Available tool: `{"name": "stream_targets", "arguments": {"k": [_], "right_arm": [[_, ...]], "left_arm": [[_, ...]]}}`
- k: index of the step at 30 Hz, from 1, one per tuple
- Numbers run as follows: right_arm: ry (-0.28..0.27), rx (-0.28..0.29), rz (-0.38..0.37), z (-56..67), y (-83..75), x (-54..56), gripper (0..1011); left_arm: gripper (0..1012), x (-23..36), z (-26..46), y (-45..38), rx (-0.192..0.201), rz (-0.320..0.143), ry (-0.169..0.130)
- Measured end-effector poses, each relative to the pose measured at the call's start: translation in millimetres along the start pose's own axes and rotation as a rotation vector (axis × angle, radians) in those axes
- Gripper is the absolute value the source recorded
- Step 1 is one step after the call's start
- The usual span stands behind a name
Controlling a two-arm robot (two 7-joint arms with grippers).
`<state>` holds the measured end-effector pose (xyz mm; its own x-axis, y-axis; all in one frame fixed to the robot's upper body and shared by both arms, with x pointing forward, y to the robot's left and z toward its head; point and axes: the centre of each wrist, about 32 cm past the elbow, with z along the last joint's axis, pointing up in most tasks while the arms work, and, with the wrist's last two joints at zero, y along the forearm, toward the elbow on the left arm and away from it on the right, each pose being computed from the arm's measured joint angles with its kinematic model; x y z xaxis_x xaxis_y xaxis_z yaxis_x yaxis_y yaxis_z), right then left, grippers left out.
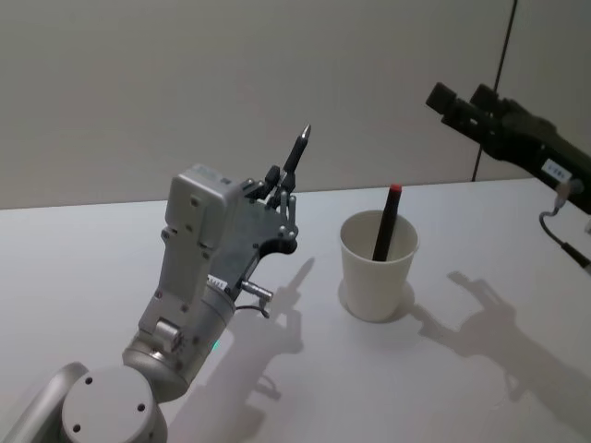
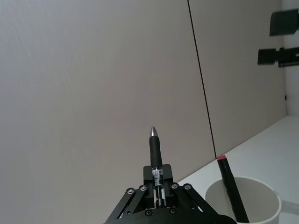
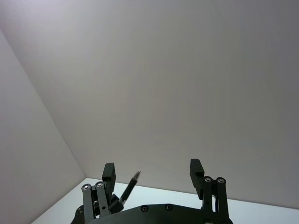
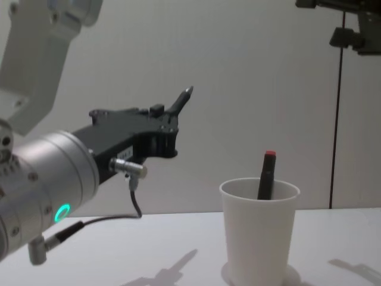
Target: Place the pen into the pen holder.
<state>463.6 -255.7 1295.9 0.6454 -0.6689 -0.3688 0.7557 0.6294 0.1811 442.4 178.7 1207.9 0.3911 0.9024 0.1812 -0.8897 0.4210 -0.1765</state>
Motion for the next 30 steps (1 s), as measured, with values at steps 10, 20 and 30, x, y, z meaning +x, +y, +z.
{"name": "stream_targets", "arguments": {"k": [10,20,30], "right_arm": [[0.076,-0.01,-0.032,-4.9,-4.6,-2.9,1004],[0.22,-0.017,-0.026,-11.7,-2.4,-5.2,1004],[0.349,-0.031,-0.003,-20.1,2.7,-8.3,1004]], "left_arm": [[118,-2.6,12.4,-1.2,-0.04,-0.018,-0.018],[117,-5.8,17.7,-0.9,-0.056,-0.039,-0.015],[117,-7.4,19.8,-0.7,-0.063,-0.049,-0.013]]}}
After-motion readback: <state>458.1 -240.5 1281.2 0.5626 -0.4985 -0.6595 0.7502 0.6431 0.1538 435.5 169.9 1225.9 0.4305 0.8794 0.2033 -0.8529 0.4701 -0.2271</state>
